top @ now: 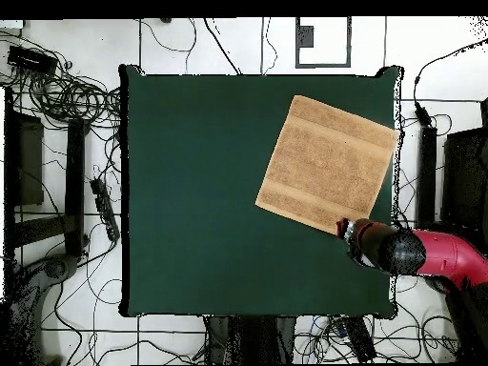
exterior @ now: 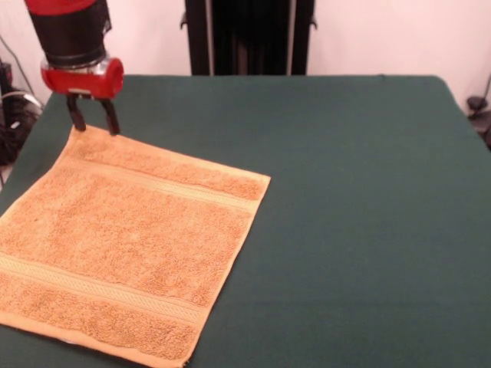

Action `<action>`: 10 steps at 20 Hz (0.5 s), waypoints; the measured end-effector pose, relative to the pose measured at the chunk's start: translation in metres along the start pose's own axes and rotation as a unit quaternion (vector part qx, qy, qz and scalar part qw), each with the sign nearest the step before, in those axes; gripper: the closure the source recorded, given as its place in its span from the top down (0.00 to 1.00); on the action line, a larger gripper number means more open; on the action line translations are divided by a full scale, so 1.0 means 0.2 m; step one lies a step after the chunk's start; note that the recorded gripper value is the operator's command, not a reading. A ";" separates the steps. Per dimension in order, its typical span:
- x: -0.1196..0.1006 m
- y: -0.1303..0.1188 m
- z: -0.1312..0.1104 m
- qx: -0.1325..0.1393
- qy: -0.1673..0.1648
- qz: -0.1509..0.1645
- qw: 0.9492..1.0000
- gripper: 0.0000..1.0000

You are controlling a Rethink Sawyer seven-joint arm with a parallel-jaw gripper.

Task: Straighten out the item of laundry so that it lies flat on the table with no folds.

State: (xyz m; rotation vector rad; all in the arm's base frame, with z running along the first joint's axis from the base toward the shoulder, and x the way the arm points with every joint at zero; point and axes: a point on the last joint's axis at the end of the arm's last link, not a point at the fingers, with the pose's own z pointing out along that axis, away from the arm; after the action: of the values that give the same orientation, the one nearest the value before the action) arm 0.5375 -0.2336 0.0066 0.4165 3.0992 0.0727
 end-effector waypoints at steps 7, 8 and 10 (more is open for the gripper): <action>-0.10 -0.10 0.13 -0.003 -0.016 0.020 1.000 1.00; -0.12 -0.12 0.14 -0.004 -0.018 0.025 1.000 1.00; -0.14 -0.15 0.16 -0.005 -0.020 0.031 0.999 1.00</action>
State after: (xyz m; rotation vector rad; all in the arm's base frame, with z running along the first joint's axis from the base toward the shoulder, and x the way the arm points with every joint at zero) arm 0.5571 -0.2674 -0.0269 0.5086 3.0454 0.0784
